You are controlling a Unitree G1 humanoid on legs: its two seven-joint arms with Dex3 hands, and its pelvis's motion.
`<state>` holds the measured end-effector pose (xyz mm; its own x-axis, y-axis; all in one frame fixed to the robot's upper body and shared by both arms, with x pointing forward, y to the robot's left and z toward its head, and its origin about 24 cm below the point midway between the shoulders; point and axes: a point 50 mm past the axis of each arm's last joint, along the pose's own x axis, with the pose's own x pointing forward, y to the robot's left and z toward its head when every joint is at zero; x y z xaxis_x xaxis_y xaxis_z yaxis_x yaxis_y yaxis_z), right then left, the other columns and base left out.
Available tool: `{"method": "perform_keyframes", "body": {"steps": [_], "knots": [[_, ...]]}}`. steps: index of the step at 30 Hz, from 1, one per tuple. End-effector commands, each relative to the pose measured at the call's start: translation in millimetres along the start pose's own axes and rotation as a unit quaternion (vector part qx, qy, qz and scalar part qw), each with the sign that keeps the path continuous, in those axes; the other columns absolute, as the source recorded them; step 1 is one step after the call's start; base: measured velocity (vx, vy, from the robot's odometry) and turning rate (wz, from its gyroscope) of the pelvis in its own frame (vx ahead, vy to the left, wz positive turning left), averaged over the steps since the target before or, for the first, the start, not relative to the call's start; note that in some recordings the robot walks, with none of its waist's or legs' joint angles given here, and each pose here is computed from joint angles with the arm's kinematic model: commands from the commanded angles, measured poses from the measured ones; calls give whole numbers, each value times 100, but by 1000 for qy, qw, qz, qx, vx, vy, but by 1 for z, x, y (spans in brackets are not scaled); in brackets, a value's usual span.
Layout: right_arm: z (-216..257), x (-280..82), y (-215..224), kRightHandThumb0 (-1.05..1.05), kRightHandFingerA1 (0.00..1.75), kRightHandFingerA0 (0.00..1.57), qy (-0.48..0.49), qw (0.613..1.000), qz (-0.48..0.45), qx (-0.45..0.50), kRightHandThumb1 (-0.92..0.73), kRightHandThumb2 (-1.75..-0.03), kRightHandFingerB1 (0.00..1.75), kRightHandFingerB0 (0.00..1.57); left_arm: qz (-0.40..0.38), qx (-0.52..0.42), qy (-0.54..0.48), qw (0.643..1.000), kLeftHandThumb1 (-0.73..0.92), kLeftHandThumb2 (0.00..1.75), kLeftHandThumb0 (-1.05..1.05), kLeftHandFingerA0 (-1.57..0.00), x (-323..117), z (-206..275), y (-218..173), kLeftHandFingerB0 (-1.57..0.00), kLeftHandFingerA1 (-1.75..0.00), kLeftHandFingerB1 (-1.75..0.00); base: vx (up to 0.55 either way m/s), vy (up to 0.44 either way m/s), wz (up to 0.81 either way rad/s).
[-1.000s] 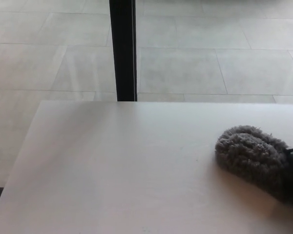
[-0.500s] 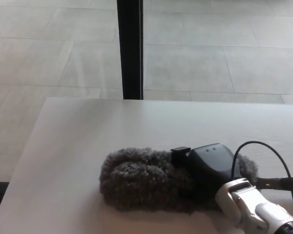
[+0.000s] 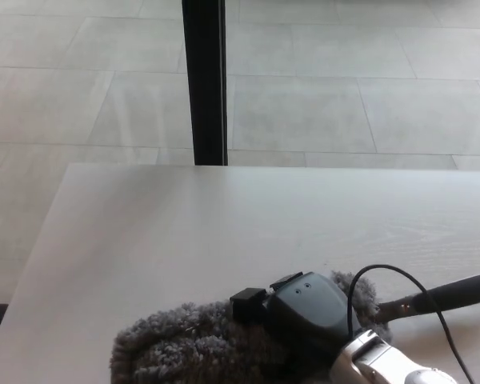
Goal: The robot uses its right hand to pick up the duster kept in the middle of the desk and use it to wipe the desk by swiping its surface twice
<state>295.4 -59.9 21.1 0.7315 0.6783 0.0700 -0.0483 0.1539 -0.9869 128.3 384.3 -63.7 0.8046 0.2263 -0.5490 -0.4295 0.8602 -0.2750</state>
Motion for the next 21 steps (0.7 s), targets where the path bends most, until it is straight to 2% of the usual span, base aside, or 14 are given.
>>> {"method": "perform_keyframes", "body": {"steps": [1, 2, 3, 4, 6, 8, 10, 11, 12, 14, 16, 17, 19, 21], "knots": [[-6, -19, 11, -23, 136, 123, -27, 999, 44, -8, -48, -118, 107, 91, 5, 9, -19, 1000, 92, 80, -83, -33, -2, 9, 4, -29, -55, -40, 0, 0, 0], [-10, -20, 10, -24, 135, 122, -30, 998, 51, -27, -51, -118, 106, 91, 7, 6, -20, 1000, 85, 89, -88, -32, -2, 9, 5, -26, -58, -43, 0, 0, 0], [-12, -21, 9, -20, 171, 98, -30, 998, 52, -29, -44, -119, 110, 89, 7, 7, -20, 1000, 92, 81, -82, -34, -2, 10, 5, -31, -56, -40, 0, 0, 0], [-14, -22, 8, -19, 170, 100, -33, 998, 43, -30, -40, -119, 113, 93, 8, 7, -20, 1000, 85, 90, -88, -34, -2, 10, 5, -28, -58, -44, 0, 0, 0], [-19, -23, 6, -20, 172, 100, -34, 998, 37, -34, -42, -120, 116, 91, 9, 11, -20, 1000, 85, 90, -89, -34, -2, 10, 5, -28, -58, -44, 0, 0, 0], [-30, -22, 1, -19, 175, 93, -23, 997, 44, -67, -46, -106, 134, 82, 8, 10, -19, 1000, 92, 79, -84, -34, -2, 8, 4, -31, -54, -40, 0, 0, 0], [-33, -22, 0, -19, 175, 93, -20, 996, 47, -75, -46, -106, 134, 82, 7, 10, -17, 1000, 92, 79, -84, -34, -2, 7, 4, -31, -54, -40, 0, 0, 0], [-40, -20, -3, -19, 174, 89, -1, 995, 46, -85, -53, -96, 125, 81, 4, 7, -17, 1000, 92, 79, -84, -32, -2, 7, 3, -30, -54, -40, 0, 0, 0], [-47, -16, -7, -21, 175, 89, 21, 994, 52, -98, -50, -94, 120, 80, 3, 8, -18, 1000, 92, 79, -85, -32, -2, 7, 3, -29, -54, -39, 0, 0, 0], [-59, -11, -12, -25, 171, 86, 59, 989, 49, -130, -53, -81, 125, 77, 1, 7, -21, 1000, 92, 79, -84, -31, -3, 7, 4, -28, -56, -40, 0, 0, 0], [-71, -6, -19, -23, 175, 87, 100, 980, 42, -165, -50, -82, 127, 75, 2, 7, -22, 1000, 92, 79, -84, -31, -3, 8, 4, -28, -55, -40, 0, 0, 0], [-75, -4, -21, -20, 175, 84, 126, 978, 44, -161, -53, -85, 146, 67, 1, 5, -22, 1000, 92, 80, -86, -27, -3, 7, 5, -23, -55, -40, 0, 0, 0], [-81, -2, -25, -17, 175, 90, 160, 977, 40, -136, -59, -89, 155, 68, 2, 5, -21, 1000, 92, 79, -84, -30, -4, 7, 5, -28, -54, -40, 0, 0, 0], [-95, -1, -33, -21, 175, 91, 220, 963, 50, -145, -66, -82, 144, 71, 3, 5, -19, 1000, 92, 79, -84, -31, -4, 5, 5, -29, -56, -40, 0, 0, 0]]}}
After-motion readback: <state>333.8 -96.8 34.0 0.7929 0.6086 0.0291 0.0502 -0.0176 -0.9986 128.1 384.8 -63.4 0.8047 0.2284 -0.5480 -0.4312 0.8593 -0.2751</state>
